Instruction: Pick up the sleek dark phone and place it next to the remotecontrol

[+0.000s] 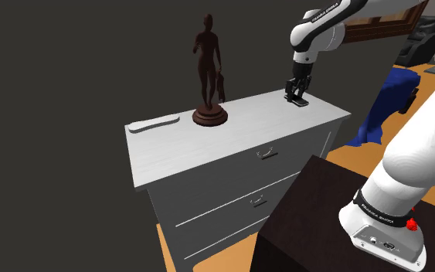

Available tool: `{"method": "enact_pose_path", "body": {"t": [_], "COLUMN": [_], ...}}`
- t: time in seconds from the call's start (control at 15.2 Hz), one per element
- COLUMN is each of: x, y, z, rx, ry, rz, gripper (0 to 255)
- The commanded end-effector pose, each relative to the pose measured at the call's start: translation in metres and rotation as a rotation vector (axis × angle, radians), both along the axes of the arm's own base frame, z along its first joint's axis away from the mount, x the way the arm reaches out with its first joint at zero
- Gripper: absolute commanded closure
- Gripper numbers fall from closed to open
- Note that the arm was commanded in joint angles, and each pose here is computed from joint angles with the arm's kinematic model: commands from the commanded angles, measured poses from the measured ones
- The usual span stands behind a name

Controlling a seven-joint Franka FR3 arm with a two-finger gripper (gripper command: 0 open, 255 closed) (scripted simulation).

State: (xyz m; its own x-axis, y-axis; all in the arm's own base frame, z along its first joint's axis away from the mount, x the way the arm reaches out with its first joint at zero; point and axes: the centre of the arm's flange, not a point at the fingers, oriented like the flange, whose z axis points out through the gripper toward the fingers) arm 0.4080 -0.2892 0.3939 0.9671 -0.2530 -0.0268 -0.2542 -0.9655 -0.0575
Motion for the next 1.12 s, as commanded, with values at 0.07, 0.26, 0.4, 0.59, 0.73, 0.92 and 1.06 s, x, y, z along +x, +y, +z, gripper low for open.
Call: {"method": "enact_pose_path", "body": {"t": [0.07, 0.26, 0.4, 0.59, 0.73, 0.92, 1.06], "x": [0.0, 0.006, 0.019, 0.038, 0.05, 0.069, 0.082], "y": [0.0, 0.011, 0.035, 0.07, 0.093, 0.128, 0.151], "z": [0.016, 0.026, 0.026, 0.026, 0.026, 0.026, 0.026], "rx": [0.0, 0.0, 0.0, 0.0, 0.0, 0.0, 0.0], "ry": [0.0, 0.0, 0.0, 0.0, 0.0, 0.0, 0.0], "rz": [0.0, 0.0, 0.0, 0.0, 0.0, 0.0, 0.0], "gripper": [255, 255, 255, 255, 255, 255, 255]}}
